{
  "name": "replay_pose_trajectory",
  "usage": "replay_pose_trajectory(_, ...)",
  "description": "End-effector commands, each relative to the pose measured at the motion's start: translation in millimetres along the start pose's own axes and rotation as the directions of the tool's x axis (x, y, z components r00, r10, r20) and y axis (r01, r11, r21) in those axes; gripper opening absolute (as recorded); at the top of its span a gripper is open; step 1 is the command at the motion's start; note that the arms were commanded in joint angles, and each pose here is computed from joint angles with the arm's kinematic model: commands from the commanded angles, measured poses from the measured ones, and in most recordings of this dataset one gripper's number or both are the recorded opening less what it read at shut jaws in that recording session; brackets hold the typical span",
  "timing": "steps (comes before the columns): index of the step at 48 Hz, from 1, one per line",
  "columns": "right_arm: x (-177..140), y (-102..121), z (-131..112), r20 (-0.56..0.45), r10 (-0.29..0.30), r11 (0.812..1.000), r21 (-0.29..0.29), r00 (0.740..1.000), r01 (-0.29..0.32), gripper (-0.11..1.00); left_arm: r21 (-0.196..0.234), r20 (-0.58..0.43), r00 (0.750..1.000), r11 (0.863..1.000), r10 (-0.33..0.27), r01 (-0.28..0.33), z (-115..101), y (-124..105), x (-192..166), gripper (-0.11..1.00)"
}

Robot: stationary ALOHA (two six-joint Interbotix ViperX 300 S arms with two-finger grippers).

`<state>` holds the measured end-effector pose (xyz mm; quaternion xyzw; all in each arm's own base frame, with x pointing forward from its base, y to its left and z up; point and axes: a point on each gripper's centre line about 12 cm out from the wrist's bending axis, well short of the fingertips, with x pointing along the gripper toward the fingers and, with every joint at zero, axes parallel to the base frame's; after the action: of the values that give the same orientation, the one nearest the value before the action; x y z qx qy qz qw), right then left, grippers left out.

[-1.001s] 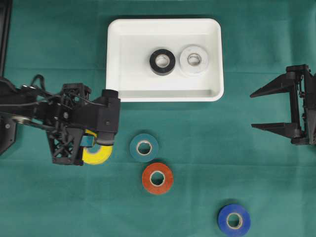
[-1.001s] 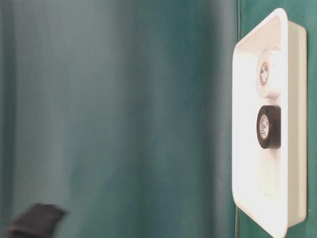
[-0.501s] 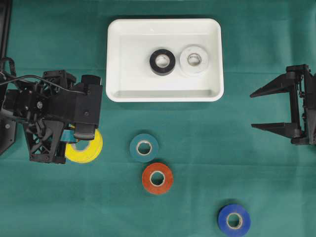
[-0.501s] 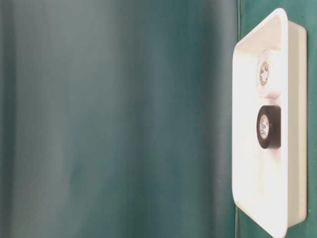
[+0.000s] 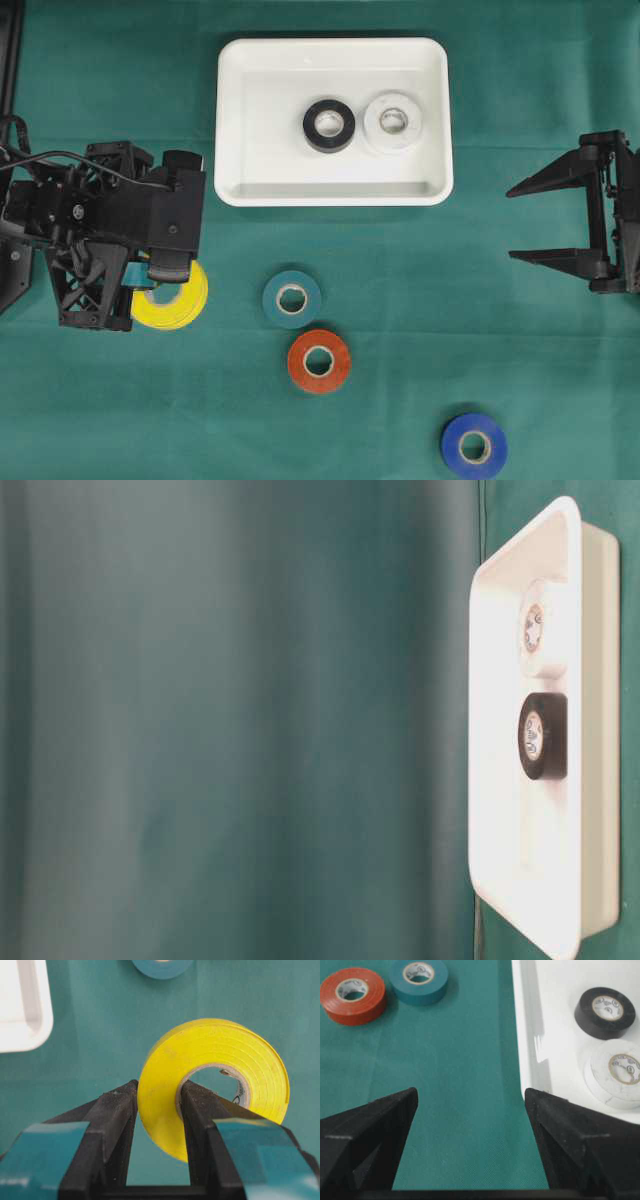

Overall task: Pick up the tape from a random location and place it into the white case.
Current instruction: 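Lift the yellow tape with the left gripper and carry it up to the tray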

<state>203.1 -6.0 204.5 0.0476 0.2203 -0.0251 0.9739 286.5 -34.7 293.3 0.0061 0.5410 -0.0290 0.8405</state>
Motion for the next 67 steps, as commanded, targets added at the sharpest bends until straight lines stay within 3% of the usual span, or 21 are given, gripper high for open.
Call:
replay_pose_trajectory(1, 0, 1, 11, 0.026, 0.004, 1.0, 0.002, 1.0, -0.004, 0.86, 0.001, 0.045, 0.999, 1.0, -0.001, 0.001, 5, 0, -11, 0.21)
replay_pose_trajectory(38, 0, 1, 11, 0.017, 0.002, 1.0, -0.002, 1.0, -0.002, 0.86, -0.01, 0.045, 0.999, 1.0, 0.004, -0.004, 4, 3, -9, 0.21)
replay_pose_trajectory(47, 0, 1, 10, 0.011, 0.001, 1.0, -0.005, 1.0, -0.001, 0.86, -0.064, 0.034, 0.999, 0.997, 0.032, -0.03, 2, 21, -5, 0.21)
replay_pose_trajectory(54, 0, 1, 8, -0.009, -0.003, 1.0, -0.005, 1.0, 0.002, 0.86, -0.136, 0.026, 0.997, 0.989, 0.069, -0.064, -2, 45, -5, 0.21)
replay_pose_trajectory(62, 0, 1, 8, -0.01, -0.003, 1.0, -0.008, 1.0, 0.003, 0.86, -0.23, 0.012, 0.993, 0.967, 0.115, -0.109, -13, 74, -6, 0.21)
replay_pose_trajectory(67, 0, 1, 8, -0.01, -0.003, 1.0, -0.011, 1.0, 0.003, 0.86, -0.292, 0.008, 0.989, 0.947, 0.145, -0.137, -22, 93, -8, 0.21)
